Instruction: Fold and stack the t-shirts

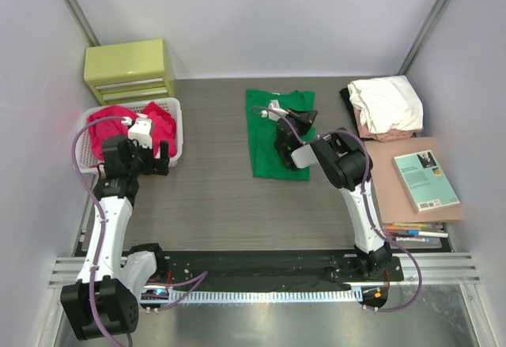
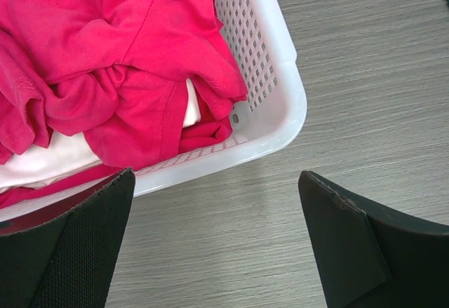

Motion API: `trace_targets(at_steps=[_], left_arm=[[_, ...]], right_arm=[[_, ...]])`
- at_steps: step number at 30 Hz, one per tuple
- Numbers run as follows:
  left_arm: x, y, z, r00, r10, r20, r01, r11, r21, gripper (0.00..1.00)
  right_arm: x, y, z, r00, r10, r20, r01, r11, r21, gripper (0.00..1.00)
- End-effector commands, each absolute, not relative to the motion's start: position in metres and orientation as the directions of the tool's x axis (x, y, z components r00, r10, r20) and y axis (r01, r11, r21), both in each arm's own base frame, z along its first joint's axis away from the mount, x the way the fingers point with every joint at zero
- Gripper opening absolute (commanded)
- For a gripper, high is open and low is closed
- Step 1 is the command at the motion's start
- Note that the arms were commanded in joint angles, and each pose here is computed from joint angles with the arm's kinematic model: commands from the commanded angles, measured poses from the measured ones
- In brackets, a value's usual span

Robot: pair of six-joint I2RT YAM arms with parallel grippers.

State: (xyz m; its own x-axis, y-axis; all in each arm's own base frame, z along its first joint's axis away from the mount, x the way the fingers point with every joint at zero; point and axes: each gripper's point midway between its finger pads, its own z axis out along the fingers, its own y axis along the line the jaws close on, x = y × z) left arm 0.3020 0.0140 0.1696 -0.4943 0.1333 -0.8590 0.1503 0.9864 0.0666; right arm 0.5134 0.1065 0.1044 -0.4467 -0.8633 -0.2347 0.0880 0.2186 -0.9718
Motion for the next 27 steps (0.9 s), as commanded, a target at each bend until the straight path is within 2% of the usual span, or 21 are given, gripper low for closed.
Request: trace_targets(at_steps=[1, 3, 4, 5, 7, 8, 9, 10, 11, 12, 13, 14, 17, 19, 20, 25, 27], left_arm=[[0.304, 0.012, 0.175, -0.475, 0.146, -0.868, 0.165, 0.983, 0.075, 1.00], [0.303, 0.012, 0.176, -0.475, 0.145, -0.868, 0.164, 0.984, 0.075, 1.00], [0.303, 0.012, 0.176, -0.474, 0.146, -0.868, 0.164, 0.984, 0.076, 1.00], [0.303, 0.012, 0.176, -0.475, 0.145, -0.868, 0.164, 0.984, 0.075, 1.00], [0.304, 0.012, 0.177, -0.473, 0.146, -0.869, 0.164, 0.984, 0.076, 1.00], [0.303, 0.012, 0.177, -0.474, 0.146, -0.869, 0.165, 0.983, 0.075, 1.00], [0.303, 0.013, 0.177, -0.472, 0.147, -0.869, 0.164, 0.983, 0.077, 1.00], [0.303, 0.012, 0.177, -0.472, 0.146, -0.869, 0.165, 0.983, 0.075, 1.00], [0.303, 0.012, 0.177, -0.473, 0.147, -0.868, 0.166, 0.983, 0.076, 1.00], [0.303, 0.012, 0.177, -0.472, 0.147, -0.869, 0.167, 0.983, 0.076, 1.00], [0.303, 0.011, 0.176, -0.476, 0.146, -0.867, 0.168, 0.983, 0.073, 1.00], [0.303, 0.012, 0.177, -0.472, 0.147, -0.869, 0.167, 0.983, 0.076, 1.00], [0.304, 0.010, 0.176, -0.477, 0.145, -0.867, 0.173, 0.982, 0.069, 1.00], [0.305, 0.010, 0.177, -0.477, 0.140, -0.868, 0.171, 0.983, 0.065, 1.00], [0.305, 0.011, 0.177, -0.478, 0.142, -0.867, 0.171, 0.983, 0.067, 1.00], [0.304, 0.011, 0.176, -0.481, 0.142, -0.865, 0.168, 0.983, 0.068, 1.00], [0.304, 0.012, 0.174, -0.487, 0.143, -0.862, 0.167, 0.984, 0.069, 1.00]], right_arm=[[0.517, 0.105, 0.160, -0.450, -0.787, -0.422, 0.238, 0.349, -0.906, 0.01], [0.519, 0.105, 0.168, -0.444, -0.749, -0.491, 0.267, 0.412, -0.871, 0.01], [0.519, 0.103, 0.163, -0.475, -0.749, -0.461, 0.225, 0.404, -0.887, 0.01], [0.520, 0.103, 0.165, -0.464, -0.721, -0.514, 0.248, 0.451, -0.857, 0.01], [0.517, 0.102, 0.176, -0.473, -0.705, -0.529, 0.212, 0.492, -0.845, 0.01], [0.517, 0.103, 0.186, -0.449, -0.681, -0.578, 0.215, 0.546, -0.810, 0.01], [0.510, 0.102, 0.173, -0.483, -0.640, -0.598, 0.143, 0.617, -0.774, 0.01], [0.503, 0.101, 0.210, -0.435, -0.562, -0.704, 0.172, 0.716, -0.677, 0.01], [0.506, 0.124, 0.221, -0.364, -0.527, -0.768, 0.036, 0.816, -0.577, 0.01], [0.489, 0.131, 0.212, -0.409, -0.471, -0.782, -0.083, 0.872, -0.482, 0.01], [0.479, 0.127, 0.259, -0.333, -0.375, -0.865, -0.111, 0.927, -0.359, 0.01], [0.469, 0.141, 0.263, -0.308, -0.336, -0.890, -0.223, 0.935, -0.276, 0.01], [0.442, 0.141, 0.272, -0.339, -0.354, -0.872, -0.297, 0.920, -0.258, 0.01], [0.422, 0.148, 0.239, -0.447, -0.391, -0.804, -0.400, 0.892, -0.212, 0.01], [0.403, 0.164, 0.219, -0.494, -0.419, -0.762, -0.510, 0.849, -0.136, 0.01], [0.377, 0.196, 0.176, -0.610, -0.377, -0.697, -0.594, 0.800, 0.088, 0.01], [0.372, 0.213, 0.175, -0.624, -0.360, -0.694, -0.623, 0.765, 0.163, 0.02]])
